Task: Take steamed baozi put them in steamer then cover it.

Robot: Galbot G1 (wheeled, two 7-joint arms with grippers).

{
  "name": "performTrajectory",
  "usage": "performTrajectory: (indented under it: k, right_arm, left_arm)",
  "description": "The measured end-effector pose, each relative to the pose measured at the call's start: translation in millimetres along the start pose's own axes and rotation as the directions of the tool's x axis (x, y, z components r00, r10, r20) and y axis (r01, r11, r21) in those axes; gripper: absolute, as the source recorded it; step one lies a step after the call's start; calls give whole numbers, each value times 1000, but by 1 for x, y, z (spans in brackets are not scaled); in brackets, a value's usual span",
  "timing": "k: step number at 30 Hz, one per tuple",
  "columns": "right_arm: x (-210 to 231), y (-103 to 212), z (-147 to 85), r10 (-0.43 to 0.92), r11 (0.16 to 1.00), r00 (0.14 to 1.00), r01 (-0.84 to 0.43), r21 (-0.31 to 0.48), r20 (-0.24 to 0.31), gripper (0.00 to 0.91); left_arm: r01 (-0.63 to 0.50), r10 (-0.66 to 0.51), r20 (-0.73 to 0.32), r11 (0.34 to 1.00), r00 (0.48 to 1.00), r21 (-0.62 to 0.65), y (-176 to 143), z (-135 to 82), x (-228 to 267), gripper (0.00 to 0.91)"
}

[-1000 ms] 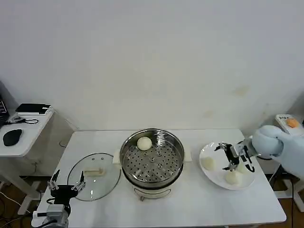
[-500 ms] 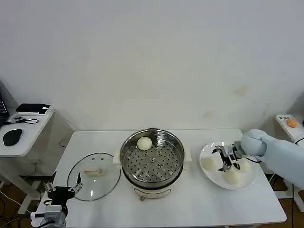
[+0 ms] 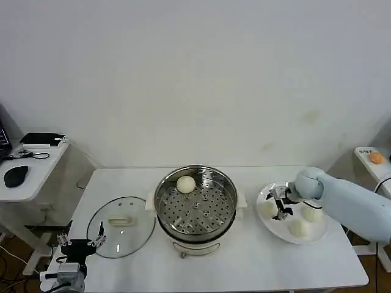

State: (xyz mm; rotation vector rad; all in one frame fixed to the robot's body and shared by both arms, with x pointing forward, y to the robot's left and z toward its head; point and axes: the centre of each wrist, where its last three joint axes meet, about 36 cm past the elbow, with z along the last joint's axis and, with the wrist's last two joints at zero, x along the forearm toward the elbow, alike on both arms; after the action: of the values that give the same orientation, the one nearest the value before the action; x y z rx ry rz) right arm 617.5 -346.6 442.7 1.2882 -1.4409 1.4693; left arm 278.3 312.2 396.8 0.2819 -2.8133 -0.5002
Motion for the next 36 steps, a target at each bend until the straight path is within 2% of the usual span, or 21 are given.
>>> performTrajectory:
  k: [1, 5, 15, 24, 30, 36]
  right_arm:
    - [-1, -1, 0, -1, 1000, 1000, 1, -2, -1, 635]
    - [-2, -3, 0, -6, 1000, 1000, 6, -7, -3, 464]
    - [18, -12, 4, 11, 1000, 1000, -11, -20, -2, 484]
    - [86, -33, 7, 90, 996, 996, -90, -8, -7, 494]
    - [147, -59, -20, 172, 984, 985, -173, 35, 26, 494]
    - [195, -78, -78, 226, 967, 969, -236, 99, 102, 504]
  left_arm:
    - [0, 0, 0, 1000, 1000, 0, 0, 0, 0, 907]
    - [0, 0, -2, 1000, 1000, 2, -1, 0, 0, 907]
    - [2, -2, 3, 1000, 1000, 1, 1, -2, 3, 907]
    - [-7, 7, 9, 1000, 1000, 6, -3, -5, 5, 907]
    - [-11, 10, 14, 1000, 1000, 4, -4, -6, 3, 907]
    - [-15, 15, 19, 1000, 1000, -11, -5, -8, 1, 907]
